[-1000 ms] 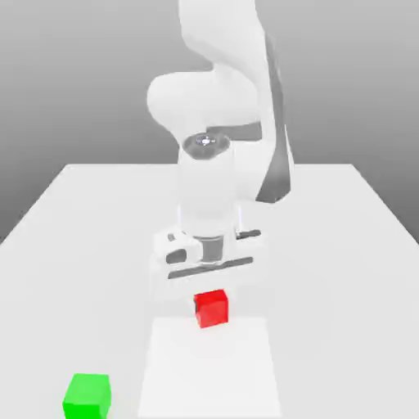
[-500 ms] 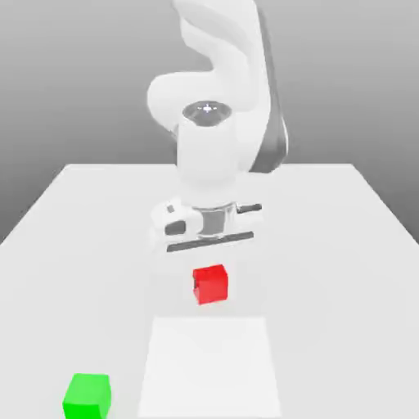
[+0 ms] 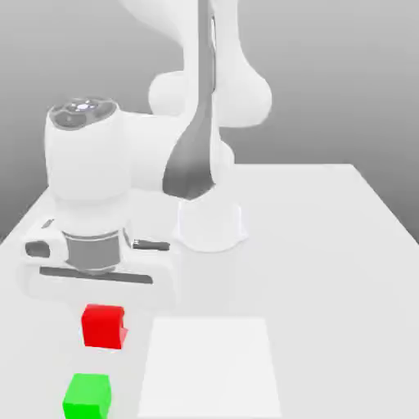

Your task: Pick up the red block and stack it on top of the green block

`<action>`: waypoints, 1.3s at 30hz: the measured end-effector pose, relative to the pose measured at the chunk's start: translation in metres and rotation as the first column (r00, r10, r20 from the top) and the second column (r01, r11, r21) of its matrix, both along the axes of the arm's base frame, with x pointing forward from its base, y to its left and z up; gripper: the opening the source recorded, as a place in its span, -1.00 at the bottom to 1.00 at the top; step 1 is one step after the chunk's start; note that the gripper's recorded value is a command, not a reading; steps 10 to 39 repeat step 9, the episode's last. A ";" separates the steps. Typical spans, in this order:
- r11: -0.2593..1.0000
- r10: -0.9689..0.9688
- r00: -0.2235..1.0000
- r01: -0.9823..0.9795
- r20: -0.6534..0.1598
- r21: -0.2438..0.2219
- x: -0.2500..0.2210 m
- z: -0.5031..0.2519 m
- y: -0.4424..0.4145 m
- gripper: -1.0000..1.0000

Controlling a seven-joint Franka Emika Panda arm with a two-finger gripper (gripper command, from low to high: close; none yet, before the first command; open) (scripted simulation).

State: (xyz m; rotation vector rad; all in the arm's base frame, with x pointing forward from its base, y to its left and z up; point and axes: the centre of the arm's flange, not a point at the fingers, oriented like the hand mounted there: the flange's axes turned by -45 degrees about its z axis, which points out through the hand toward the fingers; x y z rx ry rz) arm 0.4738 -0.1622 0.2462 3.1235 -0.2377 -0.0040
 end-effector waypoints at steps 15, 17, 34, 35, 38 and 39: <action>1.000 -0.020 1.000 0.020 0.003 0.009 0.008 -0.057 -0.008 1.00; 1.000 -0.020 1.000 0.020 0.003 0.009 0.008 -0.057 -0.008 1.00; 1.000 -0.020 1.000 0.020 0.003 0.009 0.008 -0.057 -0.008 1.00; 1.000 -0.020 1.000 0.020 0.003 0.009 0.008 -0.057 -0.008 1.00; 1.000 -0.020 1.000 0.020 0.003 0.009 0.008 -0.057 -0.008 1.00; 1.000 -0.020 1.000 0.020 0.003 0.009 0.008 -0.057 -0.008 1.00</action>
